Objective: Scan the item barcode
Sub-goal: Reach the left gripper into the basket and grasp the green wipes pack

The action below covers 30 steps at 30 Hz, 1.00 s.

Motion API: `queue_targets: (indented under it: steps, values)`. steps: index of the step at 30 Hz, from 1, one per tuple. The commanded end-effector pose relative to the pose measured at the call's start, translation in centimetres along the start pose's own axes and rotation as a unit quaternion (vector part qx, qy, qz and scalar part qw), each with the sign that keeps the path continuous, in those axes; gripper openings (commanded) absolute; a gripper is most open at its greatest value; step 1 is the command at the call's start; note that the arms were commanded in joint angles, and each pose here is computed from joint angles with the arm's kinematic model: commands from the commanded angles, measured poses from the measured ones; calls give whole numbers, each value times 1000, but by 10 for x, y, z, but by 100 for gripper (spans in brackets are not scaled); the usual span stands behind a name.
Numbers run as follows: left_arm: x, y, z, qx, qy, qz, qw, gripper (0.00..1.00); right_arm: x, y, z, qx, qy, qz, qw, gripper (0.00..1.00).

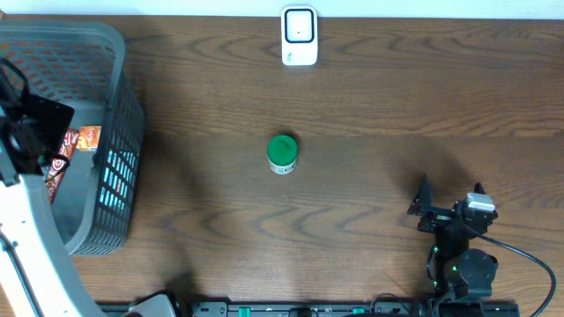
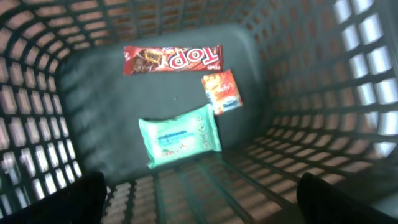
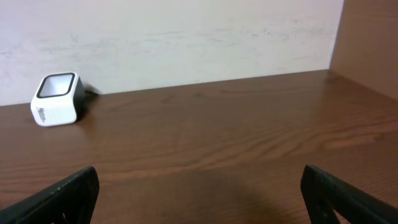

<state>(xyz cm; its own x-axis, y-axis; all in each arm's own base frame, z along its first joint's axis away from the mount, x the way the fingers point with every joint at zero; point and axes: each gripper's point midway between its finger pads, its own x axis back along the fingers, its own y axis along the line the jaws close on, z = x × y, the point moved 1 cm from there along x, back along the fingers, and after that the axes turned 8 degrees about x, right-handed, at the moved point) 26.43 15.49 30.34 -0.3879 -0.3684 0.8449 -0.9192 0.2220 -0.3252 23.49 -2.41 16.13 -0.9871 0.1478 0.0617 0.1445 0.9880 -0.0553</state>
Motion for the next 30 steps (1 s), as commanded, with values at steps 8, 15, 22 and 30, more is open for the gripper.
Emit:
queue_targets:
  steps: [8,15,22,30]
  values:
    - [-98,11,29,-285,157,-42,945,98,0,-1,1,8,0,1,1000,99]
    - [-159,23,50,-315,239,-89,914,98,0,-1,1,8,0,1,1000,99]
    - [-187,39,69,-341,300,-117,883,98,0,-1,1,8,0,1,1000,99]
    - [-211,60,91,-361,354,-138,852,98,0,-1,1,8,0,1,1000,99]
